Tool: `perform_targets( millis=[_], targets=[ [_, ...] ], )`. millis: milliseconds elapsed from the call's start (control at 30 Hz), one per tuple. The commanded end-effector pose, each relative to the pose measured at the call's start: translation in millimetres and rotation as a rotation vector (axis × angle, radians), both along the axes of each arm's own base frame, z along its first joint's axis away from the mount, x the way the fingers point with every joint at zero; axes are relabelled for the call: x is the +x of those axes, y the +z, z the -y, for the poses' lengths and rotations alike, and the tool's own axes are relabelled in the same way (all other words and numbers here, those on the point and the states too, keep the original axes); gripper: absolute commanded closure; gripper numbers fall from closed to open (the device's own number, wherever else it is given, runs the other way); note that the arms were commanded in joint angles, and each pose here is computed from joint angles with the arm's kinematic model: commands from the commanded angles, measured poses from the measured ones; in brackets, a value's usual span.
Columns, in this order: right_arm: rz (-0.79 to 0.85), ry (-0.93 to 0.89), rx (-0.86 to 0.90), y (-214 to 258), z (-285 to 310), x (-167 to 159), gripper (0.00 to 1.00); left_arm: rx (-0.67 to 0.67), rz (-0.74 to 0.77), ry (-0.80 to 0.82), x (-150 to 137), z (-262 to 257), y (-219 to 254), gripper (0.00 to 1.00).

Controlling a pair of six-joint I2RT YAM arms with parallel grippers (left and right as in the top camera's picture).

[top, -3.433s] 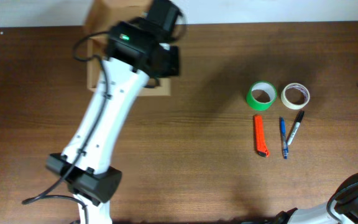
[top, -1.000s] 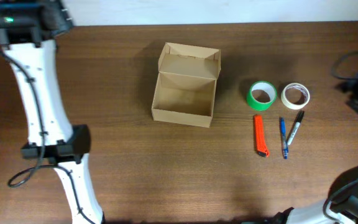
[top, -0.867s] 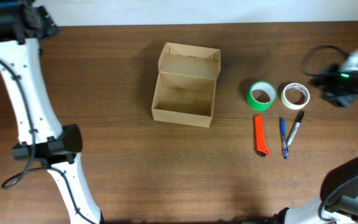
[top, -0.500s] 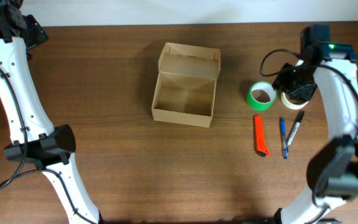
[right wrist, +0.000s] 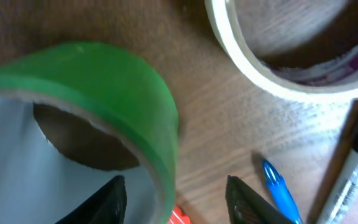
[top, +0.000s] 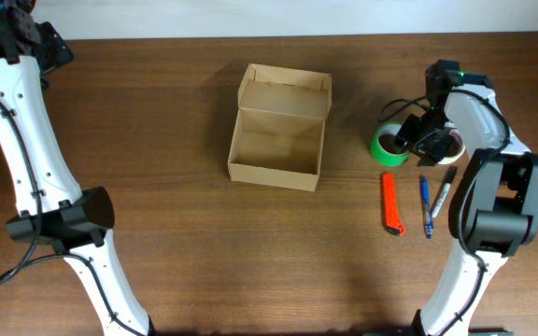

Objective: Pack container
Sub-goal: 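Grasp the green tape roll with the right gripper, then carry the green tape into the box and release it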

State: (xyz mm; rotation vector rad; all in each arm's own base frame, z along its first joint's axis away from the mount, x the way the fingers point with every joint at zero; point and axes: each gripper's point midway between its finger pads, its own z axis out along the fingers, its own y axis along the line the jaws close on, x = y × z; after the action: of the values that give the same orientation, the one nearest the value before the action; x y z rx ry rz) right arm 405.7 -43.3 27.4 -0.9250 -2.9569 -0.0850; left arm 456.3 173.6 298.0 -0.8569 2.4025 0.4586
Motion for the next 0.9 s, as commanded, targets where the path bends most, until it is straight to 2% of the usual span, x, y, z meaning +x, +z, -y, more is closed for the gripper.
perform_targets(
  millis=[0, 67, 100, 267, 400, 600, 767, 867],
  targets=[
    [0.002, -0.005, 0.006, -7.0, -0.1, 5.3, 0.69, 0.001, 0.018, -0.010, -5.9, 0.7, 11.3, 0.00],
    [-0.002, -0.008, 0.008, -11.3, -0.5, 5.9, 0.92, 0.001, 0.018, -0.010, -5.9, 0.7, 11.3, 0.00],
    [-0.003, -0.008, 0.010, -12.3, -0.8, 5.9, 0.96, 0.001, 0.018, -0.010, -5.9, 0.7, 11.3, 0.00],
    [0.014, -0.006, 0.004, -8.8, 0.2, 10.8, 0.96, 0.001, 0.019, -0.010, -5.8, 0.7, 11.3, 0.00],
    [0.023, 0.009, 0.008, 14.8, -3.1, 15.3, 0.96, 0.001, 0.019, -0.010, -5.8, 0.7, 11.3, 0.00],
    [0.158, 0.234, -0.004, 102.5, -31.4, 36.5, 0.96, 0.001, 0.019, -0.010, -5.8, 0.7, 11.3, 0.00],
    [0.335, 0.454, -0.070, 187.3, -81.9, 50.2, 0.96, 0.001, 0.019, -0.010, -5.8, 0.7, 11.3, 0.00],
    [0.423, 0.575, -0.115, 221.7, -122.1, 49.3, 0.96, 0.001, 0.019, -0.010, -5.8, 0.7, 11.3, 0.00]
  ],
)
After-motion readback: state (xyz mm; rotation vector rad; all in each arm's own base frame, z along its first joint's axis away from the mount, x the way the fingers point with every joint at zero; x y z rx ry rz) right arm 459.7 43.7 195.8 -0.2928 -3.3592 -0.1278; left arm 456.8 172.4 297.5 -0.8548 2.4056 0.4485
